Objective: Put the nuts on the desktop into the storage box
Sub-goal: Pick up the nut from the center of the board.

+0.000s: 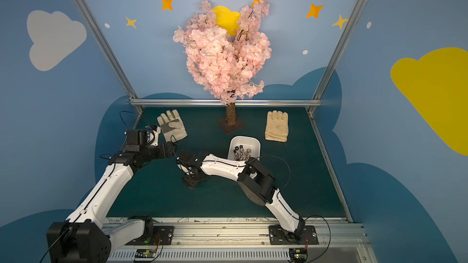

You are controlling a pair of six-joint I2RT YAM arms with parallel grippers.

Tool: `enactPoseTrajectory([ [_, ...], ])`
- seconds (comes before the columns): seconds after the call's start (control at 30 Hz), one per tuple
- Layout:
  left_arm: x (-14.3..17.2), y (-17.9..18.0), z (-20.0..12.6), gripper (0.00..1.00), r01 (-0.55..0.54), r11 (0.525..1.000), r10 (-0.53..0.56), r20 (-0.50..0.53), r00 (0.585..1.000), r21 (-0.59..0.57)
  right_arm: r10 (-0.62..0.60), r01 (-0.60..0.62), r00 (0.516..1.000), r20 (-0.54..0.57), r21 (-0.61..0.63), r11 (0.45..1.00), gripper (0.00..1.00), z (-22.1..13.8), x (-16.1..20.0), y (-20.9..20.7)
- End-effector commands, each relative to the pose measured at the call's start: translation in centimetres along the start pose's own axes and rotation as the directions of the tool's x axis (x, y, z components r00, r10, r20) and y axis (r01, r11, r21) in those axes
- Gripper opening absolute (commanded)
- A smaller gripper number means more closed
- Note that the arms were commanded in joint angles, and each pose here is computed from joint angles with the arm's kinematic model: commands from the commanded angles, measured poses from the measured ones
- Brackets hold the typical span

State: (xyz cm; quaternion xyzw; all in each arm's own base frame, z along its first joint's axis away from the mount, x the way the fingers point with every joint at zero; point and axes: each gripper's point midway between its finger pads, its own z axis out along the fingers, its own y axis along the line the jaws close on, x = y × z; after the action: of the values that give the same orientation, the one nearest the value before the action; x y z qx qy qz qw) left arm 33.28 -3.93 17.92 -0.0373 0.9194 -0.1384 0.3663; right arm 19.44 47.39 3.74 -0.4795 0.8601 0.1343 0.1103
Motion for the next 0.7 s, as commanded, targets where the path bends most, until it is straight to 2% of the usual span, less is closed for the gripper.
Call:
enactPoseTrajectory([
  [0.0,-0.1,0.2,-0.4,1.0,0.009,1.0,-0.009,0.015,1.0,-0.011,-0.009,0.01,0.998,-0.056,0.031,0.999,0.67,0.7,0.7,0.0],
  [0.17,-0.2,0.6,-0.5,1.0,0.015,1.0,-0.014,0.021,1.0,-0.024,-0.012,0.02,0.995,-0.096,0.08,0.997,0.66,1.7,0.9,-0.2],
  [0.37,-0.2,0.7,-0.5,1.0,0.019,0.999,-0.018,0.023,1.0,-0.025,0.001,0.015,0.994,-0.113,0.142,0.99,0.58,2.4,0.6,-1.0],
  [0.47,-0.4,0.7,-0.6,1.0,0.019,1.0,-0.018,0.028,0.999,-0.025,0.009,0.008,0.993,-0.119,0.146,0.989,0.47,2.6,0.6,-1.3],
  [0.57,-0.3,0.7,-0.6,1.0,0.02,0.999,-0.019,0.028,0.999,-0.026,0.021,-0.003,0.993,-0.118,0.15,0.989,0.33,2.4,0.6,-1.6],
  [0.67,-0.3,0.7,-0.6,1.0,0.02,0.999,-0.019,0.029,0.999,-0.026,0.045,-0.032,0.995,-0.084,0.147,0.989,0.26,1.7,0.4,-2.2],
])
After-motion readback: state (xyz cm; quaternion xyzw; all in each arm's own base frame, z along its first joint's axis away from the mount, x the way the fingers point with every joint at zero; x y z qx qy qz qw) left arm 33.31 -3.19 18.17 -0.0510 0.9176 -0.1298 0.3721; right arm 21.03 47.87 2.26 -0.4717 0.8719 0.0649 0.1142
